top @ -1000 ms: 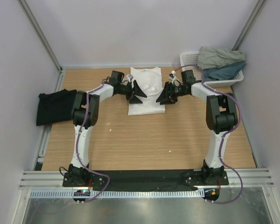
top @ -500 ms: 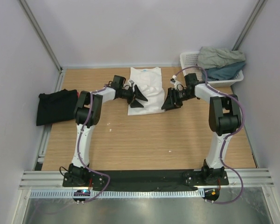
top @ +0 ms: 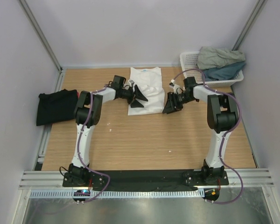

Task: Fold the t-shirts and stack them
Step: Fold the tshirt

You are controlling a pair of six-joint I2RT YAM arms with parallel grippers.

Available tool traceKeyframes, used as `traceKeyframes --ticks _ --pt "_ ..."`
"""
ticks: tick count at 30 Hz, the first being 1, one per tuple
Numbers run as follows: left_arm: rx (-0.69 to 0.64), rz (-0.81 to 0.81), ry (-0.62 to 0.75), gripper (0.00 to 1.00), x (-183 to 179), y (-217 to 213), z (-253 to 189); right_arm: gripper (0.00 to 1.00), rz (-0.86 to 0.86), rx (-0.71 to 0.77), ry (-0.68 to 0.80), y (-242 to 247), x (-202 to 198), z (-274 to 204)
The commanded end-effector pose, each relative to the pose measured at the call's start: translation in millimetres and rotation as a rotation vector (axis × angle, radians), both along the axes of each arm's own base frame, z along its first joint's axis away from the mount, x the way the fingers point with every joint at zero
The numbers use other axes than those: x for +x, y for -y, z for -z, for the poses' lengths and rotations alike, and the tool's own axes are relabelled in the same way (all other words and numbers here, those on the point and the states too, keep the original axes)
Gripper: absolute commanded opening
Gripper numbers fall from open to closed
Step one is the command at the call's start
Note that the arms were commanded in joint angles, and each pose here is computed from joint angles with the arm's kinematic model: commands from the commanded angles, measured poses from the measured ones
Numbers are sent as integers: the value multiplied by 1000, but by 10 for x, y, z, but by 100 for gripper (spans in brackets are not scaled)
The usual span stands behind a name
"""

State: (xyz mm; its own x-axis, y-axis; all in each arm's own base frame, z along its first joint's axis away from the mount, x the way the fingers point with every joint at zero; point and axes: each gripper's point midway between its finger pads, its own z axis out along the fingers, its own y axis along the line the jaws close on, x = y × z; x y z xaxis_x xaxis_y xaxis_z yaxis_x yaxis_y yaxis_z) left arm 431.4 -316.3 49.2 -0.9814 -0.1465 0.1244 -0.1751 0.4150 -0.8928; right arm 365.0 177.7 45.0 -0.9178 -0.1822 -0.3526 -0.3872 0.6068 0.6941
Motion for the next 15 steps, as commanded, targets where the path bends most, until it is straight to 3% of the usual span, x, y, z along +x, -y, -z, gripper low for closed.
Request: traceKeyframes --ticks 1,15 --pt "-26 20 13 57 -35 28 -49 52 -8 26 97 -33 262 -141" --pt "-25 27 3 57 -78 24 -28 51 -6 68 132 -155 463 -255"
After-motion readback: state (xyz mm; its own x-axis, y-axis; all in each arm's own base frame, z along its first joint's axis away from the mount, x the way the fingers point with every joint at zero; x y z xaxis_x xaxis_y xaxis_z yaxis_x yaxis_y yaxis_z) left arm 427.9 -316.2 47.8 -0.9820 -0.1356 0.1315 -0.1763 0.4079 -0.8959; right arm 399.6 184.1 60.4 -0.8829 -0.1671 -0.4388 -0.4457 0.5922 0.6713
